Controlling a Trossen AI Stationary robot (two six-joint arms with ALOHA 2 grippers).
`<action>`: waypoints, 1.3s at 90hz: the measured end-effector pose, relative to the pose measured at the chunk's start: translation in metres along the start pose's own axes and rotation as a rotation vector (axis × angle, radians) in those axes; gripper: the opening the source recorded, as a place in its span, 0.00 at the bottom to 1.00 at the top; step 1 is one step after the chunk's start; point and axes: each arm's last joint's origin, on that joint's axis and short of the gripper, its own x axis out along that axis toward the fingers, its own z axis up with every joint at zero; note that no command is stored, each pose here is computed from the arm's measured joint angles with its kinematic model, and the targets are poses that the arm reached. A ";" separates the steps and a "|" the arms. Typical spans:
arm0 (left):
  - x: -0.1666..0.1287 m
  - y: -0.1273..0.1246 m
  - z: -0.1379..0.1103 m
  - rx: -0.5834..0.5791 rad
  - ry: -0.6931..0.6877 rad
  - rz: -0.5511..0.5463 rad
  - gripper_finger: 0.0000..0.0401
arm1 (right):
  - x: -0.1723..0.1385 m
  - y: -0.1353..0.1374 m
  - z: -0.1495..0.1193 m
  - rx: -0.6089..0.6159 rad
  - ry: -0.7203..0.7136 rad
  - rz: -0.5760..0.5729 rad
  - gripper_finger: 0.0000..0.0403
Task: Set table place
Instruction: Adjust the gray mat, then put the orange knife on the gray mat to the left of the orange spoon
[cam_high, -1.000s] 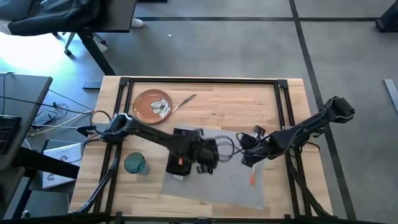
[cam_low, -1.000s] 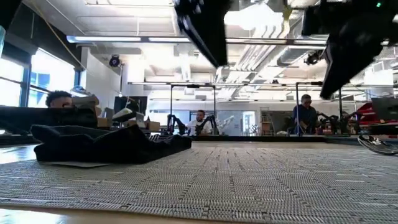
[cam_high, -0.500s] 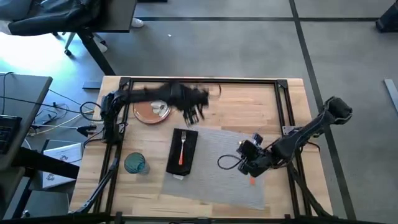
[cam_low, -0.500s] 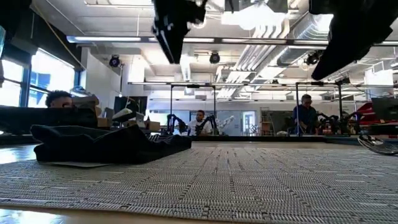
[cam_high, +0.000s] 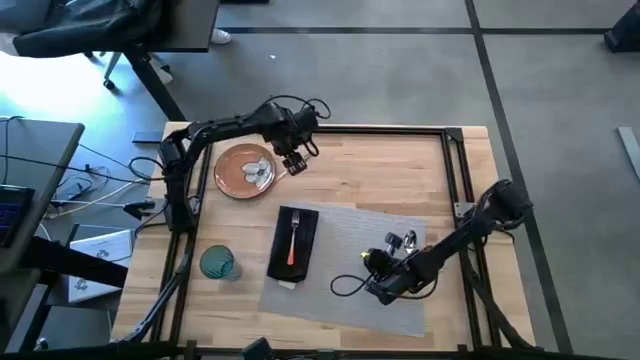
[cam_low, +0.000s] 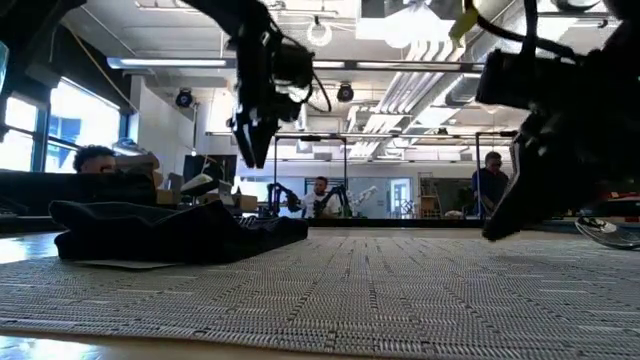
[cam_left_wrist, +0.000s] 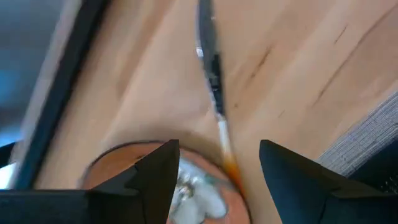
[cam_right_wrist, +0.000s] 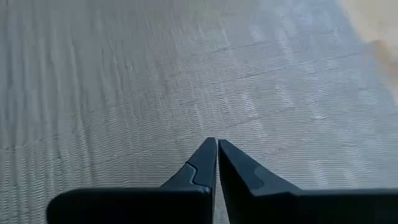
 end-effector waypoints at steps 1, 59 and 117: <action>0.003 0.000 -0.001 -0.001 0.002 -0.004 0.51 | 0.001 0.000 -0.001 0.000 0.002 -0.003 0.00; 0.076 -0.002 -0.029 -0.004 0.008 -0.003 0.51 | 0.026 -0.028 0.024 0.157 -0.014 -0.135 0.00; 0.101 0.003 -0.037 0.017 -0.040 -0.098 0.04 | 0.026 -0.027 0.026 0.122 -0.028 -0.124 0.00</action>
